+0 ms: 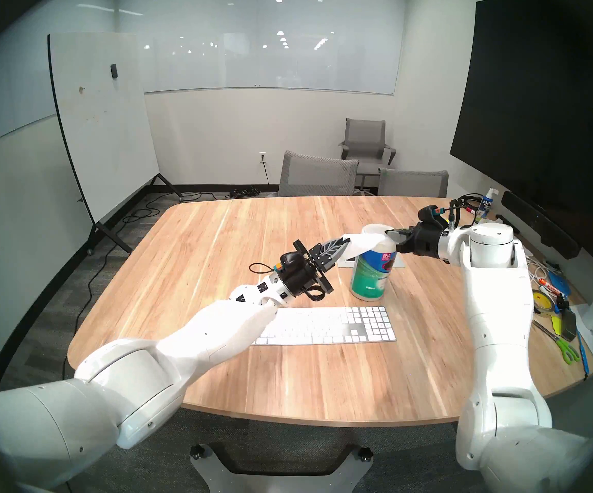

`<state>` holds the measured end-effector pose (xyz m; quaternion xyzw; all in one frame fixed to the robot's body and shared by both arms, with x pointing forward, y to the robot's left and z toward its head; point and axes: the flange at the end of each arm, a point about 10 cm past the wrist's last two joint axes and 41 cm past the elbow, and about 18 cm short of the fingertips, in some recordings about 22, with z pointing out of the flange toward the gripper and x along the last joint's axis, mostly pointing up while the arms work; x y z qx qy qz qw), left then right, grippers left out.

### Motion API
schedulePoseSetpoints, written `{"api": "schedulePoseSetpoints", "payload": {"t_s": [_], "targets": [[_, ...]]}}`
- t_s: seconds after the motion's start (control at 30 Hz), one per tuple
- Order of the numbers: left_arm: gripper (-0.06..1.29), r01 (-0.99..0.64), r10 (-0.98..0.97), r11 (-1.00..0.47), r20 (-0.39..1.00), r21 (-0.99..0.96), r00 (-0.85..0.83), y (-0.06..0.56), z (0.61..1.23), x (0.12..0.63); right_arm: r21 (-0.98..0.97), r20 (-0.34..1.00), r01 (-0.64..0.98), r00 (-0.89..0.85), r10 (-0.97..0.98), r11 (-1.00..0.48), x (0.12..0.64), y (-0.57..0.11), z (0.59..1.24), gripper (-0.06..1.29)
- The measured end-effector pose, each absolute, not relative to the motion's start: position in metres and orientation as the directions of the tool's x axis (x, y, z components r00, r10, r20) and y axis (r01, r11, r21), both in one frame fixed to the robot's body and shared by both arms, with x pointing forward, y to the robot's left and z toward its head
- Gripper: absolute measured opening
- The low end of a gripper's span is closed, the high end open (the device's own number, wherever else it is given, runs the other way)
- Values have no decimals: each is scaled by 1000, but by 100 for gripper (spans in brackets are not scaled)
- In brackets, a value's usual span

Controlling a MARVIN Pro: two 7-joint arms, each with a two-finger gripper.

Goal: Wipe the keyboards and mice with a disinfecting wipe, then set the wipe down

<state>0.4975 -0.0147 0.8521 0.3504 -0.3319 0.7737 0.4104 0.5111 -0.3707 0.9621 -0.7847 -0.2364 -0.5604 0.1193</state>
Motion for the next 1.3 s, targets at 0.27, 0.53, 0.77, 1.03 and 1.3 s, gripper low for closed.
{"api": "schedulePoseSetpoints", "payload": {"t_s": [0.27, 0.53, 0.77, 1.03, 1.3], "targets": [[-2, -879, 412, -416, 814, -233, -410, -11, 857, 489, 78, 936, 504, 261, 238, -860, 511, -371, 962, -3], [-2, -873, 399, -430, 818, -232, -414, -2, 864, 486, 78, 936, 504, 261, 237, -860, 511, -371, 962, -3], [-2, -865, 390, -447, 820, -228, -418, 5, 869, 481, 78, 936, 504, 261, 237, -860, 511, -371, 962, -3], [-2, -856, 380, -466, 824, -222, -421, 13, 876, 474, 78, 936, 504, 261, 238, -860, 511, -371, 962, -3], [-2, -845, 360, -492, 835, -208, -415, 21, 881, 466, 78, 936, 505, 261, 238, -860, 511, -371, 962, -3]]}}
